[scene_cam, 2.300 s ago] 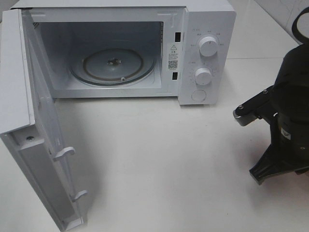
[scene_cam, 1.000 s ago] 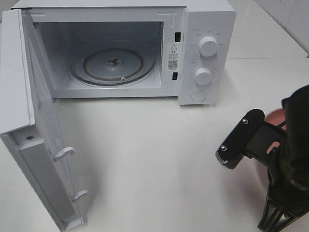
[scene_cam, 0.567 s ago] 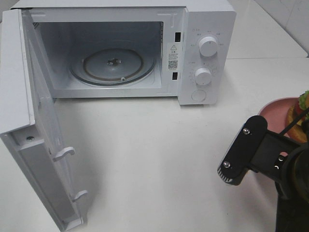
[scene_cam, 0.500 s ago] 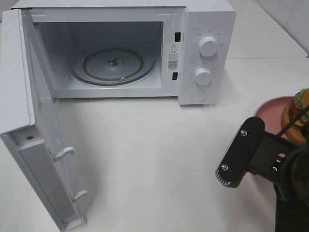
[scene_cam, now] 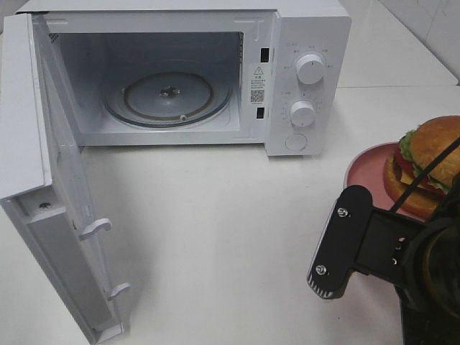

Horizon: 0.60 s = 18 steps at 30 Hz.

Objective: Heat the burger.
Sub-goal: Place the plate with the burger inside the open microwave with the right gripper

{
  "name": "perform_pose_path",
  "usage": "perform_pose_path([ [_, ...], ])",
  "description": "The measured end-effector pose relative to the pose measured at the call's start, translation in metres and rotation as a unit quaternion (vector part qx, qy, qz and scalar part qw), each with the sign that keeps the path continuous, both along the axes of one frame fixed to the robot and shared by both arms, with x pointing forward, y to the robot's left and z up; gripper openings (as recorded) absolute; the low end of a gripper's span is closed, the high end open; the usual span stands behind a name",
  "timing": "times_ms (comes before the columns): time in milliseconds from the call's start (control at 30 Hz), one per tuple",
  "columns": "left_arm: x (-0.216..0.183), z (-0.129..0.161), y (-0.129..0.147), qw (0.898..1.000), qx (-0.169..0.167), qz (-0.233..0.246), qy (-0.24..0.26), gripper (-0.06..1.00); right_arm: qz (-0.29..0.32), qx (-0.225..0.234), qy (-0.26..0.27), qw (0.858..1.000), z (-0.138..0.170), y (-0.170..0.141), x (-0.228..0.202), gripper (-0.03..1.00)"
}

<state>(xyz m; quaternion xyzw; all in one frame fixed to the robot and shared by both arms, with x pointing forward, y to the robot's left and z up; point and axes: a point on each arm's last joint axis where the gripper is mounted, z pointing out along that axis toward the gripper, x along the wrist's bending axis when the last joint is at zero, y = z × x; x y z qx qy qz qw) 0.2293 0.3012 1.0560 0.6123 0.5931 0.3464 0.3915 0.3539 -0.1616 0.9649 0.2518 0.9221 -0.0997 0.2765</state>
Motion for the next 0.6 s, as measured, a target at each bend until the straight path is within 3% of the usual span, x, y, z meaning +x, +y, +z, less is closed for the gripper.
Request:
perform_pose_path([
  [600, 0.0, 0.0, 0.0, 1.0, 0.0, 0.0, 0.0, 0.97, 0.084, 0.004, 0.016, 0.996, -0.0016, 0.0079, 0.0019, 0.06],
])
